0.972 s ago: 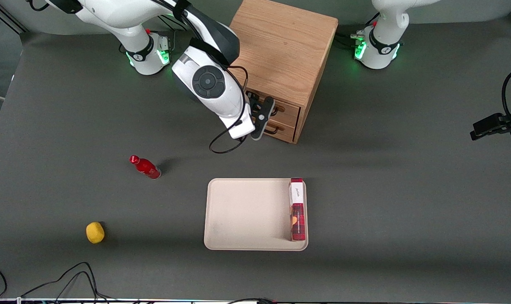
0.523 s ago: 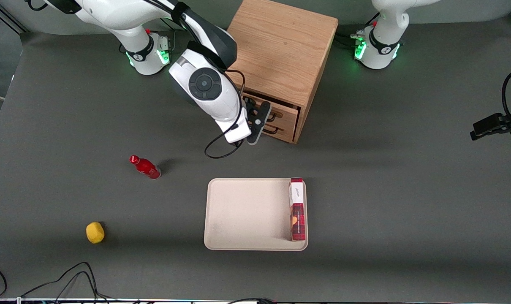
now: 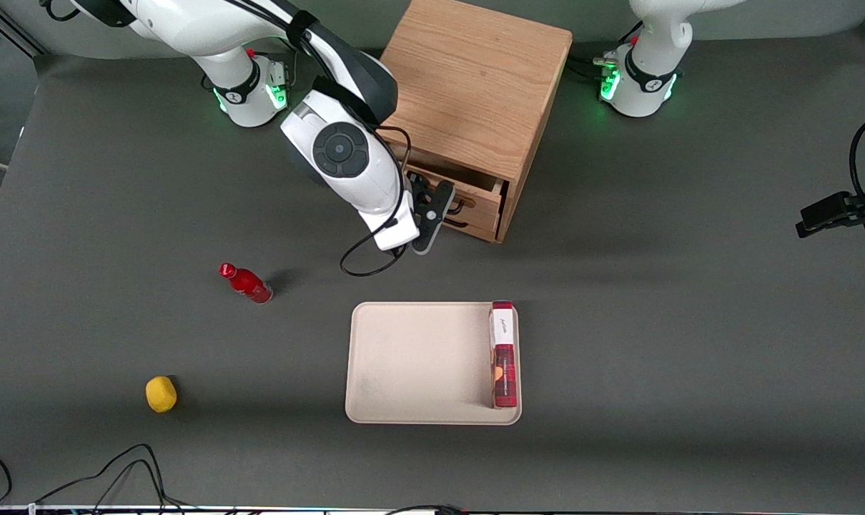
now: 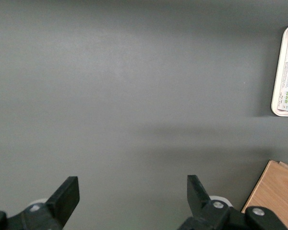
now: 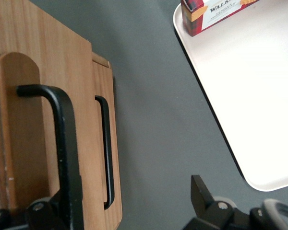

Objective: Open upper drawer
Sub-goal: 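Pull the upper drawer outward by its handle with the right gripper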

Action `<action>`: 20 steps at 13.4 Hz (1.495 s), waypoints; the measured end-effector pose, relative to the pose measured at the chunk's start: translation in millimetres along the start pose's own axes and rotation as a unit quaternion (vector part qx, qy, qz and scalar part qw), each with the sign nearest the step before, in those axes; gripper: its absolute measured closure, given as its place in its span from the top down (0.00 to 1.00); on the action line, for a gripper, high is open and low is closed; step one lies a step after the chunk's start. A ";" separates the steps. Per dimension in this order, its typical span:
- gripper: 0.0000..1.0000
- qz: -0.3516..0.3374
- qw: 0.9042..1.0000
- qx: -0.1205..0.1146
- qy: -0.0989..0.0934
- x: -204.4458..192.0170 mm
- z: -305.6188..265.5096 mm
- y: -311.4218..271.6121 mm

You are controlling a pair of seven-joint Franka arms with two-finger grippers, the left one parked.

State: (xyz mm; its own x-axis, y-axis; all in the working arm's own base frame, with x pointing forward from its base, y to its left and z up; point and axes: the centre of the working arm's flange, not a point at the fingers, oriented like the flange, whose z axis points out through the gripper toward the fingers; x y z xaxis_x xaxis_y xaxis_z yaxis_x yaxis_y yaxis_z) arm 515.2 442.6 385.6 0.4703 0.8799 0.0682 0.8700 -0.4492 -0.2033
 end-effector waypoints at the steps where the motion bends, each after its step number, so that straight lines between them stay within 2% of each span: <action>1: 1.00 0.005 1.000 -0.002 0.002 -0.7 -0.8 7.2; 13: 1.00 0.027 0.999 -0.021 0.012 -3.3 -9.8 49.4; 20: 1.00 0.017 0.999 -0.026 0.022 -5.7 -17.9 71.0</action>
State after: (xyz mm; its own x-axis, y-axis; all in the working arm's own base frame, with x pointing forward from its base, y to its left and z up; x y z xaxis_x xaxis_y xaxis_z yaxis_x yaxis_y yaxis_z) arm 576.9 402.9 388.2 0.5046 0.8569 0.1058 0.8594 -0.4868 -0.1562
